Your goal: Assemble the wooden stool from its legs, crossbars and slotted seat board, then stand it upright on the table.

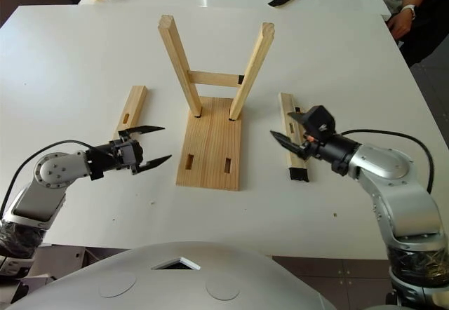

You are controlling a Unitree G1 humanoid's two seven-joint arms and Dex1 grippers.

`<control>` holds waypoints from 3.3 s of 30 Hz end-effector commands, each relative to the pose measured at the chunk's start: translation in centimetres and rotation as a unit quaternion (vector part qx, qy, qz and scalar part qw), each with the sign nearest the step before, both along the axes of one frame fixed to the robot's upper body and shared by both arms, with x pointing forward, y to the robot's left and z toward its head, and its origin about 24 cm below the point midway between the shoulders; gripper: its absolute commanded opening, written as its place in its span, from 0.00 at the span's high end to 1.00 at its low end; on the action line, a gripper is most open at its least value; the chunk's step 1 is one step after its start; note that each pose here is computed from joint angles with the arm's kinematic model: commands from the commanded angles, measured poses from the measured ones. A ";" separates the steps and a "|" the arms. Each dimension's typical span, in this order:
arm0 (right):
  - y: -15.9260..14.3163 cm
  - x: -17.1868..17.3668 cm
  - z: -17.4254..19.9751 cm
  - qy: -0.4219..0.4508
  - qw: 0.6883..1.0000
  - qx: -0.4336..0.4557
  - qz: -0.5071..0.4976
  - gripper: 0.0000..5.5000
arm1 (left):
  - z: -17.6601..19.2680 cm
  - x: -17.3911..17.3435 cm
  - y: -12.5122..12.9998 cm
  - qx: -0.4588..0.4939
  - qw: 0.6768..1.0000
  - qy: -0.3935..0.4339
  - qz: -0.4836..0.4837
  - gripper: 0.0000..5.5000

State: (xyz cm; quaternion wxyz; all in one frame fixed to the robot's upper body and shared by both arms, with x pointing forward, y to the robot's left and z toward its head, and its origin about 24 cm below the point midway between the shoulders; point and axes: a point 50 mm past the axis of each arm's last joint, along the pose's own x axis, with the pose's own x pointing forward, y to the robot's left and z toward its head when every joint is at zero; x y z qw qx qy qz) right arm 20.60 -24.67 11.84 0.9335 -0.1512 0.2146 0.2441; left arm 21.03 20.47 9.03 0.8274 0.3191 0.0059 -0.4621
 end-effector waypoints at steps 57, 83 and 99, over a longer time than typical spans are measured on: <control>-0.4 -1.0 -7.7 0.109 0.979 -0.106 -0.138 0.43 | 1.5 0.1 -1.2 -0.102 0.991 0.011 0.088 0.34; 0.5 -3.2 -9.8 0.199 0.949 -0.036 -0.241 0.76 | 1.9 0.5 -0.9 -0.107 0.990 0.010 0.094 0.34; -1.7 3.6 1.5 -0.109 0.960 0.141 -0.214 0.76 | 5.6 3.2 2.2 -0.183 0.967 -0.035 0.177 0.34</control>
